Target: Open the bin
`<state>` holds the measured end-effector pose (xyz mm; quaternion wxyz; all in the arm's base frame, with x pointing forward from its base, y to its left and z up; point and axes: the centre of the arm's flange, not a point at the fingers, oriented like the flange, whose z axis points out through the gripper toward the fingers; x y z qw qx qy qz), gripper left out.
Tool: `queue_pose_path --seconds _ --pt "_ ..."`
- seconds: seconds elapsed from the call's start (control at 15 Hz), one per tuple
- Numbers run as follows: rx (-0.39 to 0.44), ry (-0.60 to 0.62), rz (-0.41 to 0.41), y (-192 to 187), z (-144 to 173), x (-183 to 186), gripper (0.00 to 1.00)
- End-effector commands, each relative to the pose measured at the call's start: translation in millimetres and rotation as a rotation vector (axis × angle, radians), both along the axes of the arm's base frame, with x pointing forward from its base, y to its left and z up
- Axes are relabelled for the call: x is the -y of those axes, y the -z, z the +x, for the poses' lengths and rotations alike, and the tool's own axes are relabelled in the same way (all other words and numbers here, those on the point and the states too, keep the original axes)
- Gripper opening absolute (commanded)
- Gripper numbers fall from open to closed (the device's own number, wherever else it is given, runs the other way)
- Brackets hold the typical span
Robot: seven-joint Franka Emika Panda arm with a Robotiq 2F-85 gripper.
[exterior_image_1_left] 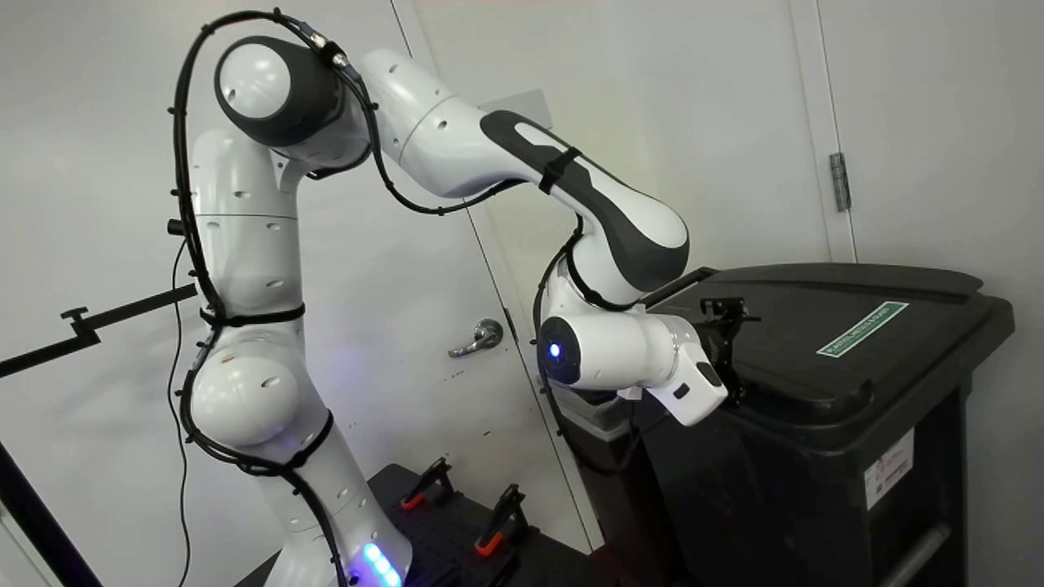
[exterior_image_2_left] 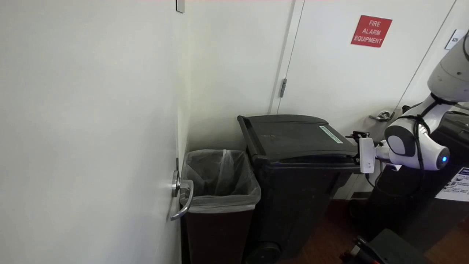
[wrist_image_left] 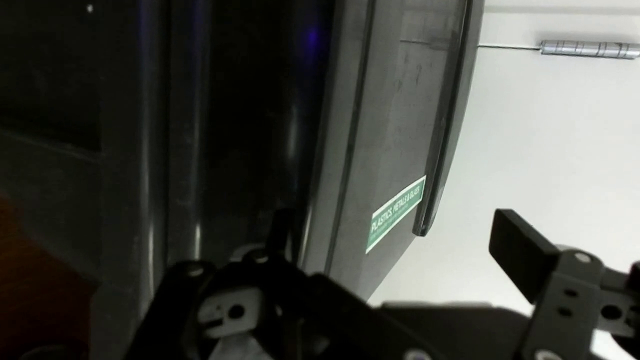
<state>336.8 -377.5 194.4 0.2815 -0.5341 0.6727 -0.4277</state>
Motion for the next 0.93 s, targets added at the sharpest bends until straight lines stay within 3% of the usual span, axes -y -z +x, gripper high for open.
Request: queue_pose_path --seconds 0.0,0.2,0.27,0.87 --pt "0.002 0.025 -0.030 8.7 12.0 9.5 1.00" --pt "-0.005 0.040 -0.031 16.8 15.8 13.2 1.00" --pt "-0.005 0.048 -0.028 19.1 15.5 14.2 0.79" --pt "-0.019 0.058 -0.019 23.9 7.6 11.0 0.13"
